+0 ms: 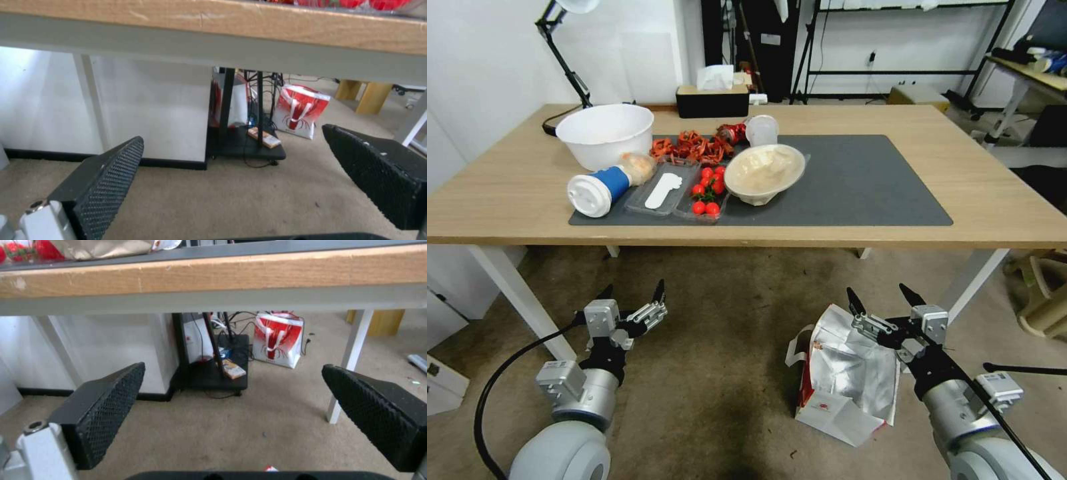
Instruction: Pick up the food delivery bag from the floor and place it on the table.
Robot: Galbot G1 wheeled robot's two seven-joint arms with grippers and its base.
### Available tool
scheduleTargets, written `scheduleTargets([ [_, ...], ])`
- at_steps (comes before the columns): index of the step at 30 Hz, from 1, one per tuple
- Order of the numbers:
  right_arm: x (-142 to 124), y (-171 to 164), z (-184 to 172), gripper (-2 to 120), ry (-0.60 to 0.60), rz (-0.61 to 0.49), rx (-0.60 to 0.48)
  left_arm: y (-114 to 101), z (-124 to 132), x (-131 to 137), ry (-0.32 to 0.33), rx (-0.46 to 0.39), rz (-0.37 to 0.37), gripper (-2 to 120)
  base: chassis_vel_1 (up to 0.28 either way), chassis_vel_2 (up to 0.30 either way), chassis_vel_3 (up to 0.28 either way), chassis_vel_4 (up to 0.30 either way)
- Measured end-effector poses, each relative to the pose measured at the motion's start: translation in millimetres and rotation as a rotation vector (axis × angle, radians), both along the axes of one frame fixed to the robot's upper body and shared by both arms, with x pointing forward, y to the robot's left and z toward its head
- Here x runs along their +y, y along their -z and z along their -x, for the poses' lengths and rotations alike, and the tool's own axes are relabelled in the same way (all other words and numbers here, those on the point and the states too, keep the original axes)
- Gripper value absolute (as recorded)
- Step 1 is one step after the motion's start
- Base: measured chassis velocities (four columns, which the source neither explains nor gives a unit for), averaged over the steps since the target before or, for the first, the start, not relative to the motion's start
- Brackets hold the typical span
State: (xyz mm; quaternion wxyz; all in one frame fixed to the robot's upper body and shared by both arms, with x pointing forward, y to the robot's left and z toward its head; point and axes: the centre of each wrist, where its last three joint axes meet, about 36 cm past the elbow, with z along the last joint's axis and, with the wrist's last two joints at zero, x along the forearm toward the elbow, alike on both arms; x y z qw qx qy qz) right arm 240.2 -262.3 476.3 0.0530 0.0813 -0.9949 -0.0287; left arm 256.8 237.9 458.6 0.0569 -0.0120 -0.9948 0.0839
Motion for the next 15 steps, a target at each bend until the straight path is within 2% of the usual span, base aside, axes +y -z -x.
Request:
scheduleTargets([
  [15, -0.8, -2.8, 1.3, 100, 0.000, 0.000, -0.005, 1.0, 0.8, -0.7, 0.002, -0.001, 0.002, 100, 0.000, 0.000, 0.000, 0.000],
])
